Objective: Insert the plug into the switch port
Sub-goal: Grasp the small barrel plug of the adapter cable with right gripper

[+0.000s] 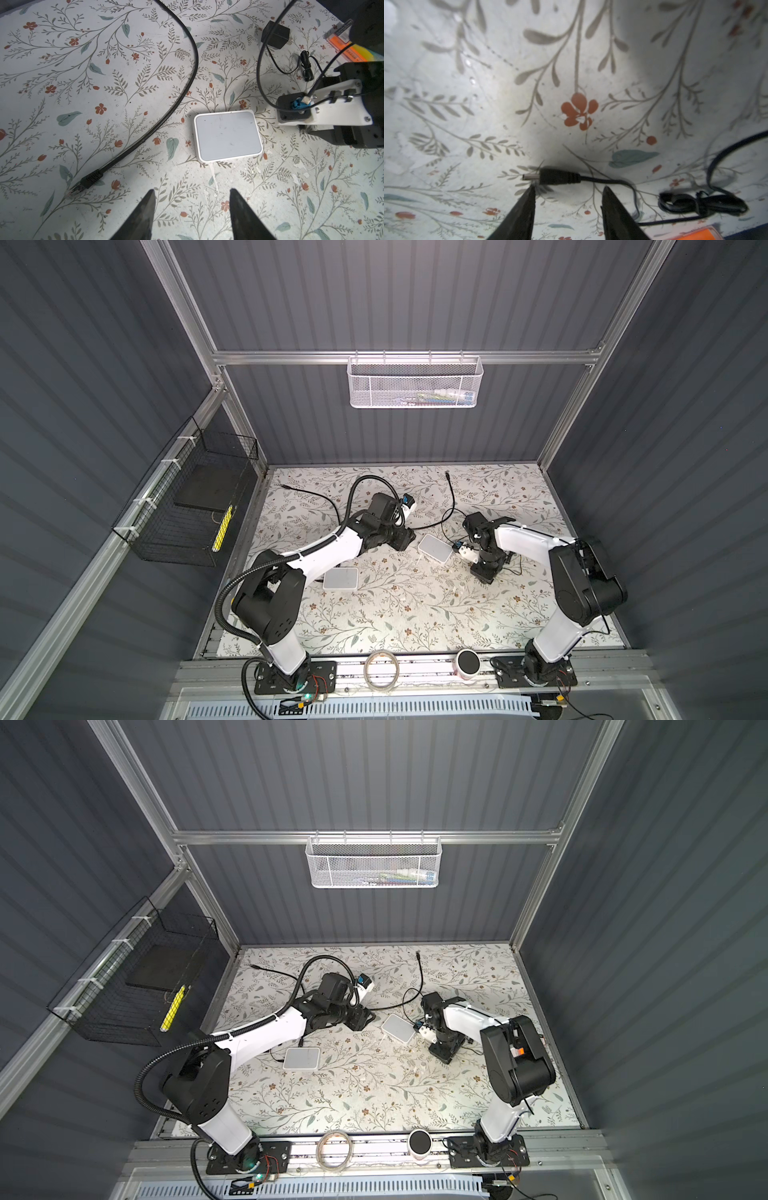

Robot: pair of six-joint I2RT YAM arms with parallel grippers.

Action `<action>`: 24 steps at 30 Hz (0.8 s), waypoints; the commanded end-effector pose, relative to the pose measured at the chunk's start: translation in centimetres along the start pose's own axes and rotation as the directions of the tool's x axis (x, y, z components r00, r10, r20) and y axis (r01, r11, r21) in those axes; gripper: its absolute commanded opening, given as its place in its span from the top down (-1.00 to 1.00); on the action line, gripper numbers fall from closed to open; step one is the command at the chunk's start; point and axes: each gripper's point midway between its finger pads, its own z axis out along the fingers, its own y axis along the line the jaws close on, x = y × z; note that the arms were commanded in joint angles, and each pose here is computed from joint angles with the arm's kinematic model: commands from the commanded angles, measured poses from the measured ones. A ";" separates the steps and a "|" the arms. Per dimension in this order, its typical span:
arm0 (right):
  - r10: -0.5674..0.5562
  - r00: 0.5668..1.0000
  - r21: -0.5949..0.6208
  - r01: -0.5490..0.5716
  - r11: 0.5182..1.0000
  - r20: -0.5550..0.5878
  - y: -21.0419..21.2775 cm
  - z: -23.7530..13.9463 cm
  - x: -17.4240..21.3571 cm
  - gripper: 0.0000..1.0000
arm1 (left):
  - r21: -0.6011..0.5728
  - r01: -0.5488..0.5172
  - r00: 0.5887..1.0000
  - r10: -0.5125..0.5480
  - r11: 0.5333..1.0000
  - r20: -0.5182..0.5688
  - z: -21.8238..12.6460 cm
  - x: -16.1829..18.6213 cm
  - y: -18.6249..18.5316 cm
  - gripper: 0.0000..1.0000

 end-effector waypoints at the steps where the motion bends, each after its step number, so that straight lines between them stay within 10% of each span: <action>1: -0.026 0.998 0.023 0.025 0.999 0.056 -0.3 0.0 -1.7 -0.06 | 0.020 0.015 1.000 -0.015 1.000 -0.008 -0.1 0.4 -0.2 -0.14; 24: -0.110 0.992 -0.048 0.114 0.992 0.064 1.8 0.7 -4.7 0.39 | 0.032 0.021 1.000 -0.020 0.999 -0.017 -0.1 0.9 -0.4 -0.13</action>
